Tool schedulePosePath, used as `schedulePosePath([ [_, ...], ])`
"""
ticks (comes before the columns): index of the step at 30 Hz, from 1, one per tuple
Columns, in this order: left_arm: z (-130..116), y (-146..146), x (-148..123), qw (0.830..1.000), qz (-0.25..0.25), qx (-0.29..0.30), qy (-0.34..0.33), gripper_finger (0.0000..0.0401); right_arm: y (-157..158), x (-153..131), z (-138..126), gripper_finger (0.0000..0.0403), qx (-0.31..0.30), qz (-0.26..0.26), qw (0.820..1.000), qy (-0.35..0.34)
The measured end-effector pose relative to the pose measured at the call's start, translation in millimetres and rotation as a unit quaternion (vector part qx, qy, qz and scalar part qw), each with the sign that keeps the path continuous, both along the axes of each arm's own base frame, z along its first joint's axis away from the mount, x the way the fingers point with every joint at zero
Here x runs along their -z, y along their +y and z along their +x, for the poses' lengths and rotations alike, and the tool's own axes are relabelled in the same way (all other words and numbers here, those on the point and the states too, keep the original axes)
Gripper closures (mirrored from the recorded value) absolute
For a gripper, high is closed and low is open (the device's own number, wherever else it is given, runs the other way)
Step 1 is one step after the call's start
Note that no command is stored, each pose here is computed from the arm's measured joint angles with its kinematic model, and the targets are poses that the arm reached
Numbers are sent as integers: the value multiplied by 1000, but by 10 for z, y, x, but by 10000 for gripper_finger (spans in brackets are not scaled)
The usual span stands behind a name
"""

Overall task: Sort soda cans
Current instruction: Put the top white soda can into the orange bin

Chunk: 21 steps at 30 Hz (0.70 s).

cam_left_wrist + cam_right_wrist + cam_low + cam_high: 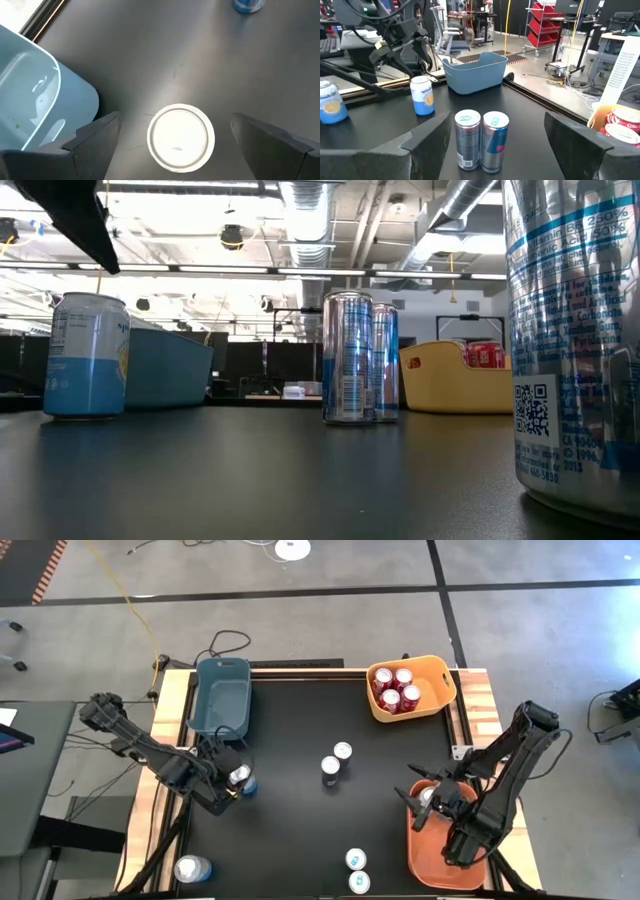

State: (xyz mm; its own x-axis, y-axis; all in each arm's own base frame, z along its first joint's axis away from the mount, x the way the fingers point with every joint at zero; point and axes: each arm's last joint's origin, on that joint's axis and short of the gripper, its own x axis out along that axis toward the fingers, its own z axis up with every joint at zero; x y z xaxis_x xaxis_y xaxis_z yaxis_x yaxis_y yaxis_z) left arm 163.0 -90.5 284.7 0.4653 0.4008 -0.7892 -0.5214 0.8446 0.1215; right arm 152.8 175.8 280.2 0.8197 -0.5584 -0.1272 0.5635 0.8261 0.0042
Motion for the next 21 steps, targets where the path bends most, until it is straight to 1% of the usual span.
schedulePosePath([
  [4,-8,4,32,1000,1,1,7,28,0,1,0,70,0,-2,1000,3],
  [7,-33,17,144,1000,10,5,29,26,-2,1,-2,70,-2,-11,1000,11],
  [10,-66,40,263,999,22,3,48,14,1,6,0,70,-3,-17,1000,24],
  [12,-78,52,309,998,26,-3,48,6,1,7,-1,70,-4,-17,999,27],
  [16,-79,55,393,999,26,-3,45,3,-10,8,12,70,0,-16,999,27],
  [21,-79,55,395,999,26,5,47,2,-35,8,49,70,10,-12,1000,26],
])
